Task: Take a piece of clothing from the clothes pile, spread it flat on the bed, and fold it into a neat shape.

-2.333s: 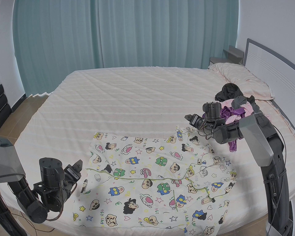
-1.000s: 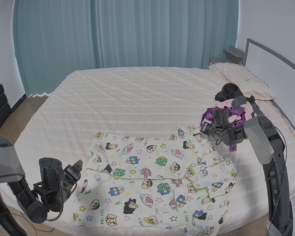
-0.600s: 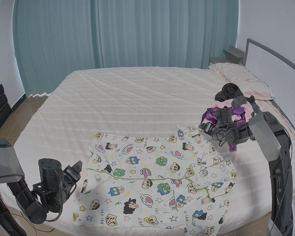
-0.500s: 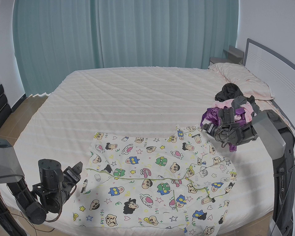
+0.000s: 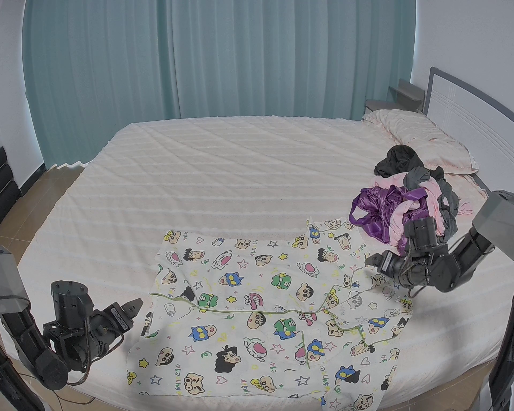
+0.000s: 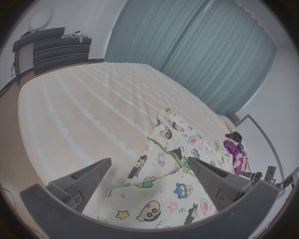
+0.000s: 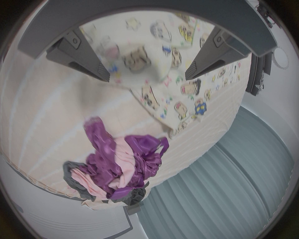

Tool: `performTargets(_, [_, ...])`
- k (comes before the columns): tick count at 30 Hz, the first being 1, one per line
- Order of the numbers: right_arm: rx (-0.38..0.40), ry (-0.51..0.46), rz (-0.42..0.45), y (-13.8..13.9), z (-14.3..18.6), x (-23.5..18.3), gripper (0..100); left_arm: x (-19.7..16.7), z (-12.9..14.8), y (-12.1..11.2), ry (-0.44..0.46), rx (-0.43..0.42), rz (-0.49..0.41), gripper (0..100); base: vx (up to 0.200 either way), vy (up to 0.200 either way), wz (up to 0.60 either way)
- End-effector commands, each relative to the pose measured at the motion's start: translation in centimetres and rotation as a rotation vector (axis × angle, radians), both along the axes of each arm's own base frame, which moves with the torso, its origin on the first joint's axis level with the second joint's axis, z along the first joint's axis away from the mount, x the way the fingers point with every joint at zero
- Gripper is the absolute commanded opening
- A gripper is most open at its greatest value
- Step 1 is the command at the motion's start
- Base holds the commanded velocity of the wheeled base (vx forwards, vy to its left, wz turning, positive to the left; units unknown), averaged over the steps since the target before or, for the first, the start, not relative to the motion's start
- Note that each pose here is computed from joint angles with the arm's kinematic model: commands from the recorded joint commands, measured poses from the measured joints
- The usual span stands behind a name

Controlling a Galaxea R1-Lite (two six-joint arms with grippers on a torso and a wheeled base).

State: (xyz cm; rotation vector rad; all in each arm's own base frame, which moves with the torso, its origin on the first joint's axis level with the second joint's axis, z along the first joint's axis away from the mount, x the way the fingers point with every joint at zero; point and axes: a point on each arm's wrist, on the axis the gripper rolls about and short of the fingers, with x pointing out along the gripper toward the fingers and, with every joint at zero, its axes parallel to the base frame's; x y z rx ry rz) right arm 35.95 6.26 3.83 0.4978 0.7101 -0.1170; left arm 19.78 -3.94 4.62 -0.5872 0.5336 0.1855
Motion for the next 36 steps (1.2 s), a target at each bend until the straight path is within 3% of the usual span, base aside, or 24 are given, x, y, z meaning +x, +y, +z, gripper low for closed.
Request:
performTargets(1, [0.023, -0.032, 0.067, -0.3, 2.1, -11.4, 100, -1.0, 0.0, 3.1, 0.043, 0.011, -0.110, 100, 0.000, 0.000, 0.00])
performTargets(7, [0.084, -0.029, 0.093, -0.9, 1.6, -14.3, 100, 0.1, 0.3, 4.2, 0.027, 0.044, -0.091, 100, 0.000, 0.000, 0.00])
performTargets(9, [0.117, 0.006, 0.142, -1.1, 0.9, -15.6, 100, 0.4, 0.3, 4.6, 0.041, 0.046, -0.092, 100, 0.000, 0.000, 0.00])
performTargets(13, [0.135, -0.013, 0.162, -1.0, 0.8, -15.7, 100, 0.3, 0.1, 4.5, 0.079, 0.040, -0.147, 100, 0.000, 0.000, 0.00])
performTargets(15, [0.141, -0.049, 0.164, -1.0, 1.1, -15.6, 100, -0.2, -0.2, 4.3, 0.136, 0.061, -0.217, 100, 0.000, 0.000, 0.00])
performTargets(20, [0.142, -0.033, 0.172, -1.0, 0.9, -15.8, 100, -0.4, -1.1, 3.8, 0.245, 0.086, -0.327, 100, 0.000, 0.000, 0.00])
performTargets(24, [0.142, -0.033, 0.175, -0.9, 0.9, -16.0, 100, -0.9, -1.4, 3.5, 0.258, 0.033, -0.404, 100, 0.000, 0.000, 0.00])
performTargets(30, [0.140, -0.014, 0.196, -0.7, 0.7, -16.7, 100, -1.0, -2.3, 2.7, 0.307, 0.030, -0.453, 100, 0.000, 0.000, 0.00])
performTargets(36, [0.139, -0.003, 0.211, -0.4, 0.6, -17.2, 100, -0.8, -3.4, 2.3, 0.357, 0.086, -0.473, 100, 0.000, 0.000, 0.00])
